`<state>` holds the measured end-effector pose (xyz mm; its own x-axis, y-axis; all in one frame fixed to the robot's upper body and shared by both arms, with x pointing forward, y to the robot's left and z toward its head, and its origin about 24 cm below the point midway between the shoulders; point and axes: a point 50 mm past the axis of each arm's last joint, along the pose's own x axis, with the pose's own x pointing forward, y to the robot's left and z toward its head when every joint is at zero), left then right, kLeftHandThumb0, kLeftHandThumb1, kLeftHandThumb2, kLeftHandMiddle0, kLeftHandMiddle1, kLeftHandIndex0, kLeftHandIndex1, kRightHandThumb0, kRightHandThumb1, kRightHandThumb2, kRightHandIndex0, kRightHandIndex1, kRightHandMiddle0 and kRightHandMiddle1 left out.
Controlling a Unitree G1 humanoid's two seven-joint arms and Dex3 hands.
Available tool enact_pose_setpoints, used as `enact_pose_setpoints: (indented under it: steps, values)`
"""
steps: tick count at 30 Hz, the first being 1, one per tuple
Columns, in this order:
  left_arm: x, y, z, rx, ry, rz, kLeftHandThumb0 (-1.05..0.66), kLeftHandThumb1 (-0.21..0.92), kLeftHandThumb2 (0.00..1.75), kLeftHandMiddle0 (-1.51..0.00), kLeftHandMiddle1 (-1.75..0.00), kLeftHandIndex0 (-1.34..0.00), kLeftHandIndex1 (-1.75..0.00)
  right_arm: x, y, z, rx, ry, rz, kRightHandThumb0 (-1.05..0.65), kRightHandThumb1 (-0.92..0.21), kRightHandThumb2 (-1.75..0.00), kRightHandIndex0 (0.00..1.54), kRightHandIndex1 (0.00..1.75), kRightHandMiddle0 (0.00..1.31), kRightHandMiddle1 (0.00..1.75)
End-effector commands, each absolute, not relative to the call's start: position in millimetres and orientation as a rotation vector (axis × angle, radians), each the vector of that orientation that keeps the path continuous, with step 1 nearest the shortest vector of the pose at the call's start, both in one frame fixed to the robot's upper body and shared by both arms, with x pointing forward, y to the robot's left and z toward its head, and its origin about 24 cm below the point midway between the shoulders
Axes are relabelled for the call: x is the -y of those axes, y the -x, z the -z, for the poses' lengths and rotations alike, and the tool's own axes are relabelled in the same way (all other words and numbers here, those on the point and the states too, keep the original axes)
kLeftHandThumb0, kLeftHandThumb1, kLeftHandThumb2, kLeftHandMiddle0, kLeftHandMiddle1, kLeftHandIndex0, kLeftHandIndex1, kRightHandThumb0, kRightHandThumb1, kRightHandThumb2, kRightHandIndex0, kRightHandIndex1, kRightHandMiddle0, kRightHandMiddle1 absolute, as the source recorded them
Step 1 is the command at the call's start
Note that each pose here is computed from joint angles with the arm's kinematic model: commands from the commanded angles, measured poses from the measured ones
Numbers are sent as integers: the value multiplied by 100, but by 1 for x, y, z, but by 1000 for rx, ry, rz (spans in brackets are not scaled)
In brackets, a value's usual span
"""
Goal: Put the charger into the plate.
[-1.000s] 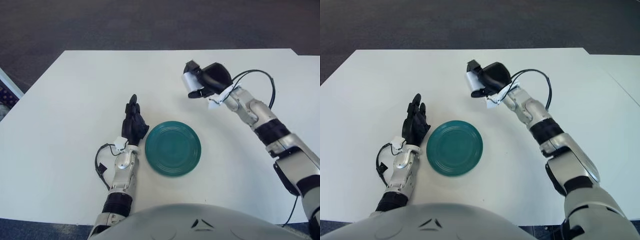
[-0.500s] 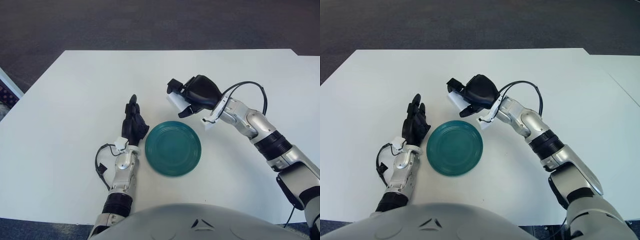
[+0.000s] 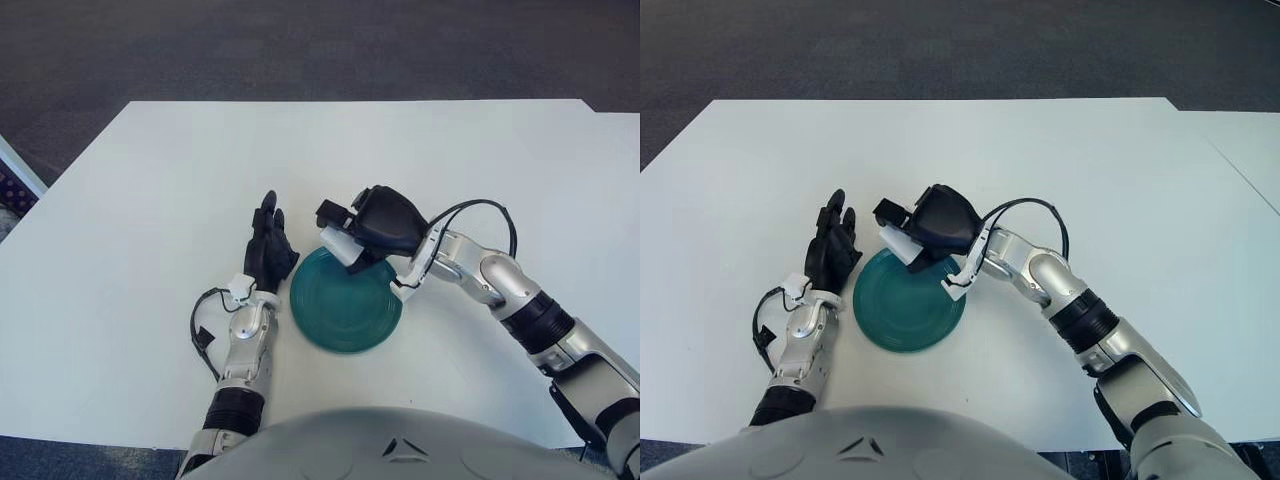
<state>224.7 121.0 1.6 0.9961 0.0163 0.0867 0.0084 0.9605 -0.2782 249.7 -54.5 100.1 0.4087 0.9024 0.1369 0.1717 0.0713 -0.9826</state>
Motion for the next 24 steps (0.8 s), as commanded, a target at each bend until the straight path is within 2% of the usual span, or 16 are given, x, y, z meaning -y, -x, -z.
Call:
enact_pose_setpoints:
  steps: [1, 11, 15, 22, 24]
  values:
    - [-112, -211, 17, -10, 329, -28, -101, 92, 104, -18, -1, 0, -32, 53, -248, -96, 1048, 1416, -751, -48, -91, -49, 126, 175, 103, 175]
    - [-110, -209, 11, 53, 234, -56, -103, 92, 108, -18, 0, 0, -25, 48, -237, -81, 1054, 1399, -868, -50, -91, -48, 127, 175, 104, 175]
    - [-104, -209, 2, 35, 216, -28, -104, 92, 107, -12, 0, 0, -23, 48, -236, -72, 1029, 1441, -951, -50, -91, -47, 127, 175, 104, 175]
    - [-102, -208, 0, -31, 283, -27, -105, 92, 103, -6, 0, 0, -25, 48, -232, -59, 998, 1462, -1056, -48, -87, -50, 121, 175, 83, 175]
    - [-102, -208, 1, -28, 298, -35, -105, 92, 102, -6, 0, 0, -27, 48, -230, -56, 971, 1460, -1091, -48, -86, -51, 120, 175, 85, 175]
